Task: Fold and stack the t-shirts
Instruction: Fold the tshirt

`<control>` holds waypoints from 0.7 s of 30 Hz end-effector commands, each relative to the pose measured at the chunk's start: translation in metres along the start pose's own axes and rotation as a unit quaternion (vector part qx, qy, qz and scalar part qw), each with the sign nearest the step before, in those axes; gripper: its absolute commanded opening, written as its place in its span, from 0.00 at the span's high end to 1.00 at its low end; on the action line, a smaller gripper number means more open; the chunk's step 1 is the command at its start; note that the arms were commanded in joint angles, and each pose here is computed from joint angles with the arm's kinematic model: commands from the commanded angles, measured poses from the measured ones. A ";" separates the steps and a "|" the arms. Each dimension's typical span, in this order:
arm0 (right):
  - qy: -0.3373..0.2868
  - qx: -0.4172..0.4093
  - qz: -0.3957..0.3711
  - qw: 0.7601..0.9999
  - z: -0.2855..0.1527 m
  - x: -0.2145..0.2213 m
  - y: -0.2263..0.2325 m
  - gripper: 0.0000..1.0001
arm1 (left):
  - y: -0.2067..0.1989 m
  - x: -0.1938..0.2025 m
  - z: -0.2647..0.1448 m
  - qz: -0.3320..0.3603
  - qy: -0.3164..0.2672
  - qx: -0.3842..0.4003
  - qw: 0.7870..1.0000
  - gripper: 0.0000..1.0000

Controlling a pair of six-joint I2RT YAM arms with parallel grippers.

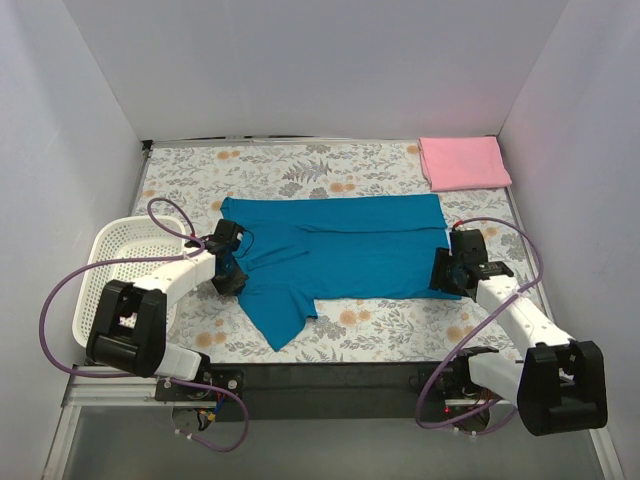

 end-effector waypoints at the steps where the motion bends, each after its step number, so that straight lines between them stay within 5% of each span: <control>1: 0.004 0.044 0.046 0.998 0.001 -0.004 -0.020 0.44 | 0.013 0.004 0.009 0.010 -0.003 -0.024 1.000 1.00; 21: 0.057 0.070 0.131 0.987 0.022 0.029 -0.052 0.52 | 0.009 0.001 0.002 0.009 -0.010 -0.009 1.000 1.00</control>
Point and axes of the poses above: each gripper's point midway between its finger pads, its own z axis out along the fingers, its own y axis along the line the jaws close on, x = y × z, the point moved 3 cm from there along -z, back along the fingers, and after that the axes turned 9 degrees about -z, right-handed, at the moved point
